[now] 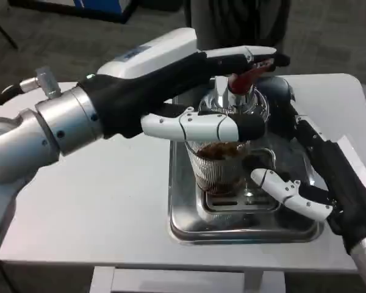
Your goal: Grasp the cup under the faucet to collect the drink, then remove the cup.
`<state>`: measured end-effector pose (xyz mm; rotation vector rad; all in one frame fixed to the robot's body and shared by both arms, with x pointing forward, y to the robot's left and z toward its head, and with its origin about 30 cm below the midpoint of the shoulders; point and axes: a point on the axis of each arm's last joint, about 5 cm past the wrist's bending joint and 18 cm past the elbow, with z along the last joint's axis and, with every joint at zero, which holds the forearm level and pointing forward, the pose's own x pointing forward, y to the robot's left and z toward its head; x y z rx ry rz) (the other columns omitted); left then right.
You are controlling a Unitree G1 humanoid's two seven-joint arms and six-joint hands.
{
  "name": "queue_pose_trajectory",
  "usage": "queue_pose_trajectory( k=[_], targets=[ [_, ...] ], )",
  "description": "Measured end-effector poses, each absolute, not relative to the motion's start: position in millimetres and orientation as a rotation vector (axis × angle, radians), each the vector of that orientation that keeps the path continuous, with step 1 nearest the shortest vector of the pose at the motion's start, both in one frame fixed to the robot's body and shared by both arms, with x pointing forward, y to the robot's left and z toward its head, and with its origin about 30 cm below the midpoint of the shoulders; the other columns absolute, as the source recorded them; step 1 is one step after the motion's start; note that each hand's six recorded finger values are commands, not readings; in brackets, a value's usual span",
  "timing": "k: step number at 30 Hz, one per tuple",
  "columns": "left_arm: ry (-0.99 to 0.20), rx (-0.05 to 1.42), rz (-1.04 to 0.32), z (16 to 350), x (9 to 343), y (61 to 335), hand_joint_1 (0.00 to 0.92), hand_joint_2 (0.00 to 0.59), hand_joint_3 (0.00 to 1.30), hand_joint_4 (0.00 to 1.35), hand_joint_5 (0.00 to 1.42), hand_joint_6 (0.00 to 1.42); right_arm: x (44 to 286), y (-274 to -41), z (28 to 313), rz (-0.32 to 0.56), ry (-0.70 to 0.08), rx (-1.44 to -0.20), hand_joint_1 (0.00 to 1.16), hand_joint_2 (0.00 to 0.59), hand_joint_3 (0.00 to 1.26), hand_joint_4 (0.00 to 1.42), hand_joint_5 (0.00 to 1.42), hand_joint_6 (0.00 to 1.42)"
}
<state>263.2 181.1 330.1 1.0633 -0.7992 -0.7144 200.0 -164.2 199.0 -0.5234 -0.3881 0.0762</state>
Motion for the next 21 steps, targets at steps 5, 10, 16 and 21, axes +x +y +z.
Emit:
queue_pose_trajectory(
  k=[5, 10, 16, 21],
  targets=[
    [-0.794, 1.042, -0.706, 330.7, 263.2, 183.4, 0.000, 0.097, 0.18, 0.11, 0.22, 0.19, 200.0, -164.2, 199.0, 0.076, -0.388, -0.522, 0.54, 0.267, 0.07, 0.05, 0.12, 0.14],
    [-0.789, 1.021, -0.706, 330.1, 263.5, 184.7, 0.000, 0.098, 0.17, 0.12, 0.22, 0.20, 200.0, -164.3, 199.0, 0.076, -0.388, -0.522, 0.54, 0.271, 0.07, 0.05, 0.12, 0.14],
    [-0.782, 0.980, -0.705, 328.4, 264.3, 186.5, 0.000, 0.097, 0.17, 0.13, 0.23, 0.21, 199.9, -164.8, 198.9, 0.075, -0.387, -0.523, 0.54, 0.273, 0.07, 0.06, 0.12, 0.14],
    [-0.790, 0.924, -0.686, 325.6, 264.2, 189.9, 0.000, 0.104, 0.16, 0.14, 0.24, 0.22, 199.7, -165.5, 198.8, 0.072, -0.385, -0.525, 0.54, 0.274, 0.08, 0.06, 0.12, 0.14]
  ],
)
